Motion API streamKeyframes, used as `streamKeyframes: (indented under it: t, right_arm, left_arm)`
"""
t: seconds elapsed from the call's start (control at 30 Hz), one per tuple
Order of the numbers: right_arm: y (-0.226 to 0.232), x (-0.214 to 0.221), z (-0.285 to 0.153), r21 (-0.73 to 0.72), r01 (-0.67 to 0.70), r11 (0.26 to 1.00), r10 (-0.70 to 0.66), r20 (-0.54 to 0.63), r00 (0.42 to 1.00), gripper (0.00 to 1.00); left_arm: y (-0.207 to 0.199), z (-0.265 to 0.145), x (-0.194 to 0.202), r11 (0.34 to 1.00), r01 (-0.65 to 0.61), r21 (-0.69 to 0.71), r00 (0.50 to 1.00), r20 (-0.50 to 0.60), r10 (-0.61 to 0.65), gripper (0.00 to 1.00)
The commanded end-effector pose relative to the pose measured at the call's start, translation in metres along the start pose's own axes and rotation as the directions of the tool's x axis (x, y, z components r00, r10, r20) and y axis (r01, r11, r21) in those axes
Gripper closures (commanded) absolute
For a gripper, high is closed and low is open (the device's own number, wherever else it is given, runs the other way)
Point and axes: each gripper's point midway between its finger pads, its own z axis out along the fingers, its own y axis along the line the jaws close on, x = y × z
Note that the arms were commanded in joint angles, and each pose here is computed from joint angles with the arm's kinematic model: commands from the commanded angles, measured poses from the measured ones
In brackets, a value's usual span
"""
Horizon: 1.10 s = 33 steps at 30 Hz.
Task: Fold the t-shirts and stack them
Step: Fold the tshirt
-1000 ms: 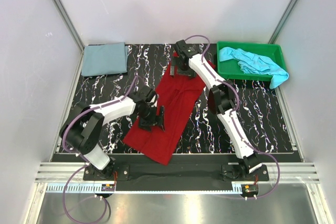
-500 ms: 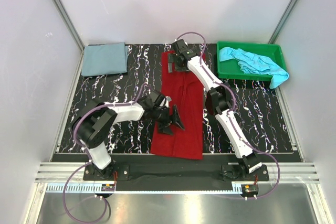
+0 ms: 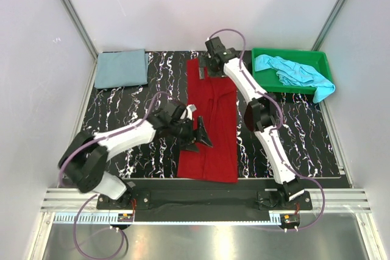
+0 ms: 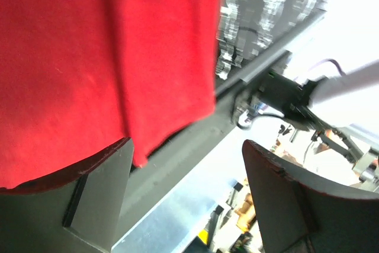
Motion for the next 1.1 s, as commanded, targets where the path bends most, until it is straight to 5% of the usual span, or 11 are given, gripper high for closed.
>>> streamKeyframes:
  t: [0.0, 0.2, 0.33, 0.53, 1.07]
  right_arm:
    - [0.004, -0.044, -0.112, -0.065, -0.028, 0.997, 0.034, 0.084, 0.996, 0.0]
    - [0.025, -0.009, -0.172, -0.281, -0.148, 0.948, 0.129, -0.085, 0.988, 0.0]
    - [0.017, 0.018, -0.176, -0.174, -0.232, 0.957, 0.209, -0.139, 0.968, 0.02]
    - [0.031, 0.07, -0.158, 0.029, -0.171, 0.985, 0.173, -0.159, 0.972, 0.09]
    - [0.017, 0.108, -0.06, 0.257, -0.067, 0.964, 0.112, -0.164, 0.98, 0.07]
  left_arm:
    - [-0.025, -0.033, 0.003, 0.994, -0.103, 0.027, 0.994, 0.051, 0.102, 0.21]
    - [-0.019, -0.069, 0.004, 0.987, -0.16, -0.007, 0.978, 0.137, 0.159, 0.21]
    - [-0.002, -0.091, -0.006, 0.991, -0.13, -0.012, 0.964, 0.231, 0.129, 0.21]
    - [0.027, -0.125, -0.016, 0.997, -0.059, -0.041, 0.931, 0.359, 0.07, 0.21]
    - [0.063, -0.111, 0.001, 0.998, -0.009, -0.064, 0.935, 0.354, 0.031, 0.21]
